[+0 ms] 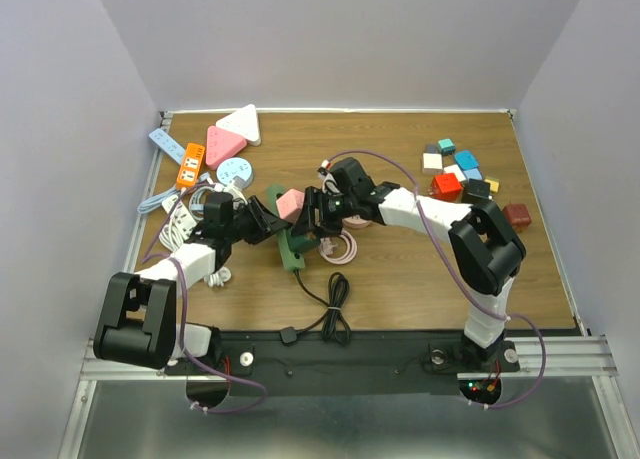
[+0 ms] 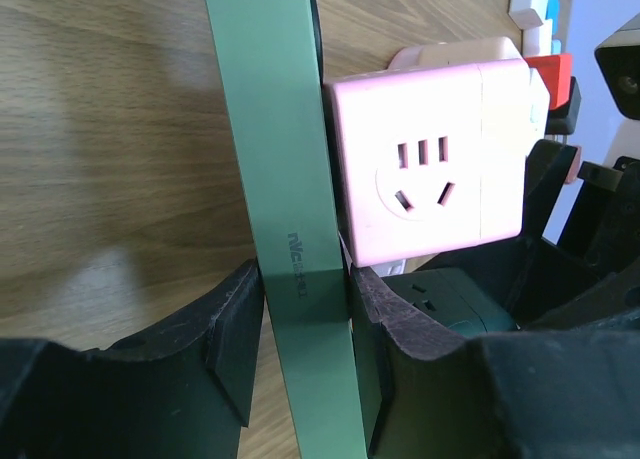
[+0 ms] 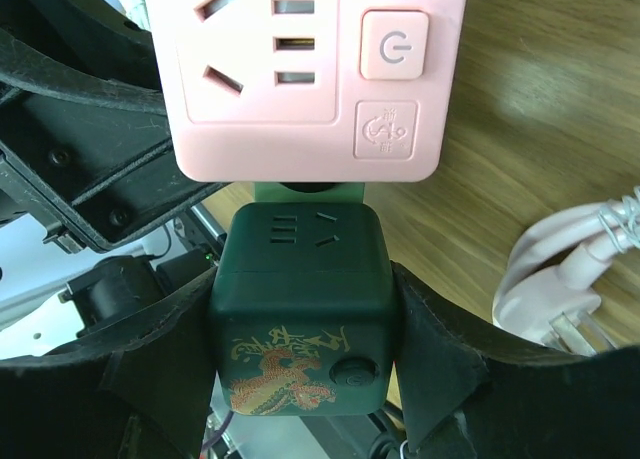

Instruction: Pull the plug off the socket

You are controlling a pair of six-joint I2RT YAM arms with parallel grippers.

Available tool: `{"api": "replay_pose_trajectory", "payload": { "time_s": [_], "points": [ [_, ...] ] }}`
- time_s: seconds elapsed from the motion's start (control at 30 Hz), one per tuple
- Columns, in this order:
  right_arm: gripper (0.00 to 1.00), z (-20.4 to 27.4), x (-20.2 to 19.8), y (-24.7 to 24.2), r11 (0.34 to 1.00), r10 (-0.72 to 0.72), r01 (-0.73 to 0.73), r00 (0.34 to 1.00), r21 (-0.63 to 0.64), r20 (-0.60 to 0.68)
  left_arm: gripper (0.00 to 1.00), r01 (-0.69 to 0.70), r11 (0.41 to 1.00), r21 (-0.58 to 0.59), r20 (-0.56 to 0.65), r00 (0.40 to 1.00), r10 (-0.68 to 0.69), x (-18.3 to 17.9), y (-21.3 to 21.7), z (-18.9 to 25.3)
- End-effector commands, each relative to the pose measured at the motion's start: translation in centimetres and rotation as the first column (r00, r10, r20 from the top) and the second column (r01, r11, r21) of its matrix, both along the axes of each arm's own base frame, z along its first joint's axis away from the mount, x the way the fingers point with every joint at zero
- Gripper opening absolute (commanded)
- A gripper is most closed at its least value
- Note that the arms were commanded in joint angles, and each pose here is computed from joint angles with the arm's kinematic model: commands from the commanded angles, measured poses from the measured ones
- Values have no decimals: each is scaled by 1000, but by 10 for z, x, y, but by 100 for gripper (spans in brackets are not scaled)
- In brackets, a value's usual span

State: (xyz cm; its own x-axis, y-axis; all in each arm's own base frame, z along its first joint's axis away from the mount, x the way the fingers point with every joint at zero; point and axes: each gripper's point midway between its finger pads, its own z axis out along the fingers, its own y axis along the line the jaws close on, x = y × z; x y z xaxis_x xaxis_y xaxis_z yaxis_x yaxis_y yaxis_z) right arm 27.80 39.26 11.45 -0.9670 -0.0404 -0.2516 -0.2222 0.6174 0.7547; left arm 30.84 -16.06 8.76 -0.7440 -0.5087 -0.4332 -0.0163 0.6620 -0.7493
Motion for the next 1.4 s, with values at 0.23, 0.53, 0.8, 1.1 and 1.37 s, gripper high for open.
{"api": "replay_pose_trajectory", "payload": {
  "time_s": [0.23,0.53,0.8,1.1,1.37],
  "points": [
    [86,-1,1,15,998,62,-62,998,-2,-14,0,-72,997,-29,151,986,76,24,14,44],
    [84,-5,-3,32,995,98,-98,995,12,-11,0,-47,996,-72,151,987,57,21,7,48],
    [27,8,1,44,991,122,-122,992,57,6,0,-35,995,-92,149,988,49,15,5,46],
    [0,33,10,-6,998,31,-33,998,47,51,0,-65,998,-14,112,991,67,7,18,19],
    [0,58,21,-50,998,-18,11,993,61,113,0,-70,998,5,100,993,69,9,22,12]
  ]
}}
